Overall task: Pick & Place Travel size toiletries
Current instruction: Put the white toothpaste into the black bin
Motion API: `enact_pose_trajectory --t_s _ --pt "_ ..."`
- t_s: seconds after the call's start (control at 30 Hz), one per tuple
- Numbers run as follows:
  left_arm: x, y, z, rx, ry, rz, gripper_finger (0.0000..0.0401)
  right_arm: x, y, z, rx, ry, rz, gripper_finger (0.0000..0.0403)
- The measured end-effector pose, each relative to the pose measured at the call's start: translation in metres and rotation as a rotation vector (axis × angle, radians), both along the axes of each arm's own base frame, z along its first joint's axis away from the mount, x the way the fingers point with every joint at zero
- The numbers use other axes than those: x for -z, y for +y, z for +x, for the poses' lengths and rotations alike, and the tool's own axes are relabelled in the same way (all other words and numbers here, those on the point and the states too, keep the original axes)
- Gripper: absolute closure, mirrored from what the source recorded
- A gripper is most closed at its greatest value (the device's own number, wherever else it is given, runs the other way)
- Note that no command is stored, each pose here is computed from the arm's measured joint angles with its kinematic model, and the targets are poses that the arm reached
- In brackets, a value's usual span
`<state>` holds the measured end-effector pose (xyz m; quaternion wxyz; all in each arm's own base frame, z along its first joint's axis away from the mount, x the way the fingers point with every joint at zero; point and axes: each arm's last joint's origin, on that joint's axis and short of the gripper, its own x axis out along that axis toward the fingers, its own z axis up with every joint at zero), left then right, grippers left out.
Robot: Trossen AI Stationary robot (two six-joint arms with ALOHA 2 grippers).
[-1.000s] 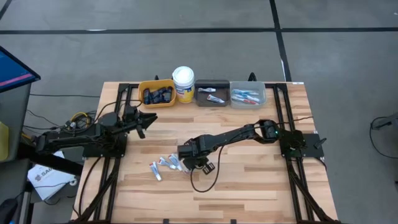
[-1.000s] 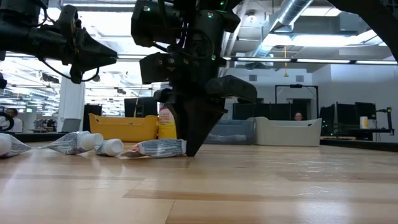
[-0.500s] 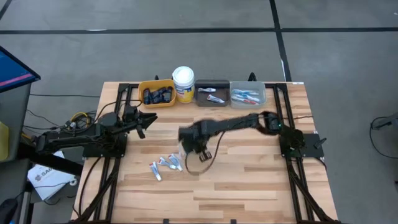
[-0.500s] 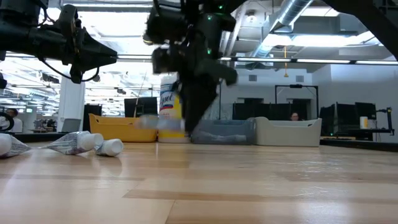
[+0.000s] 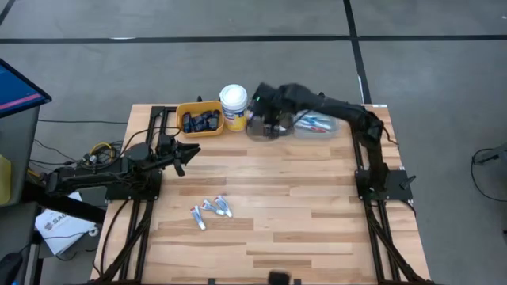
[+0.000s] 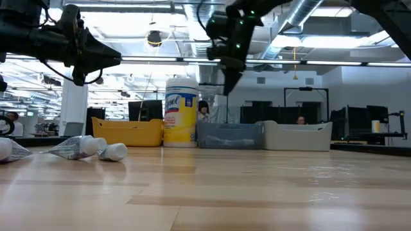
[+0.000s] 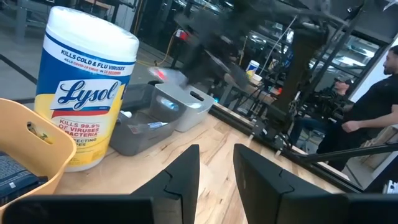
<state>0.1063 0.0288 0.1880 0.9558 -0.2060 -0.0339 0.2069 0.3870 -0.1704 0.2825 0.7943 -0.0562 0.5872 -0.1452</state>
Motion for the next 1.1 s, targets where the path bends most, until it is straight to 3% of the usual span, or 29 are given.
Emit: enact_pose_trajectory --t_s 0.13,0.3,0.77,0.9,1.1 --pt "0.000 0.000 0.000 0.000 -0.001 0.000 0.0306 0.001 -0.039 -0.022 0.161 0.027 -0.018 0.0351" --pt "-0.001 0.000 0.000 -0.001 -0.006 0.001 0.0306 0.012 -0.068 -0.038 0.270 0.018 -0.018 0.0344" --pt "-0.001 0.000 0.000 -0.005 -0.014 0.003 0.0306 0.052 -0.068 -0.041 0.308 0.036 0.016 0.0336" --pt "-0.001 0.000 0.000 -0.004 -0.015 0.003 0.0306 0.050 -0.067 -0.037 0.301 0.007 0.003 0.0304" --pt "-0.002 0.000 0.000 -0.004 -0.019 0.004 0.0306 0.050 -0.062 -0.034 0.287 0.005 0.006 0.0210"
